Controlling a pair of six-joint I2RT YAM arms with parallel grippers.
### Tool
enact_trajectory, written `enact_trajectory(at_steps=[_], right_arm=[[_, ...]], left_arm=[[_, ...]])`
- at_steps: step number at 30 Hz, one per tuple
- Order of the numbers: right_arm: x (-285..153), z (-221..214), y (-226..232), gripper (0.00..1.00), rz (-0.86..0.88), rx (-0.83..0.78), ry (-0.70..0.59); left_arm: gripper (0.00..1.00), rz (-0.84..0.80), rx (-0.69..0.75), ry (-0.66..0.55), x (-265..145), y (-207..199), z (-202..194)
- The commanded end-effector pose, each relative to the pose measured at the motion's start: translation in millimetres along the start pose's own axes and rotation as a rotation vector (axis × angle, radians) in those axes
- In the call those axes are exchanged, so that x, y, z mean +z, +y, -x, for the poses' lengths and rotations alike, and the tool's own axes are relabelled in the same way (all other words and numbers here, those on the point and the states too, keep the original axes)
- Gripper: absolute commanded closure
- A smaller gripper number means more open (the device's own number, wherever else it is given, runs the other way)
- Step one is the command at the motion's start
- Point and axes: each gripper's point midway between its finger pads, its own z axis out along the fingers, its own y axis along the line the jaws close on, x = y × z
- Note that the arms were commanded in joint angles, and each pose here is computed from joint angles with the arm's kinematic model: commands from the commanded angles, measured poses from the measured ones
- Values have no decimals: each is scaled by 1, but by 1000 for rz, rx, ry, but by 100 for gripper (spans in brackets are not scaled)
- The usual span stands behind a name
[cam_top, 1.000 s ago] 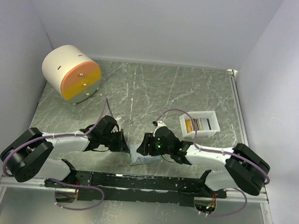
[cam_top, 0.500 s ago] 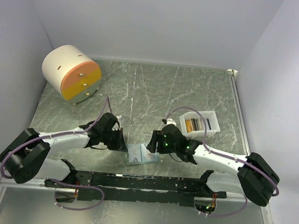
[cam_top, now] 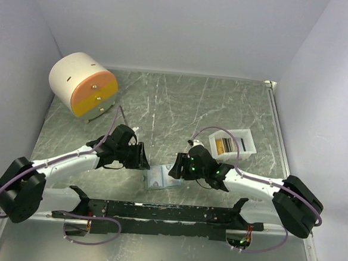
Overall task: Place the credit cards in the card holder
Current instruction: Insert the credit card into the card holder.
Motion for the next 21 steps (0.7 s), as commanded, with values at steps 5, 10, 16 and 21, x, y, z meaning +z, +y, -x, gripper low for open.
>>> enact_trajectory(at_steps=[5,10,16,21], right_arm=[[11,-5,5,43,40,34,16],[14,-5,12,44,69,41,33],[9,5,13,45,36,23,14],[3,9,17,44,38,23,0]], left_arm=[[50,-104,30,-42,-13,-24,11],[73,-176,28,5,-3,-27,-3],[84,-91,16,12,6,-3,-11],[84,-31,11,11,11,12,-15]])
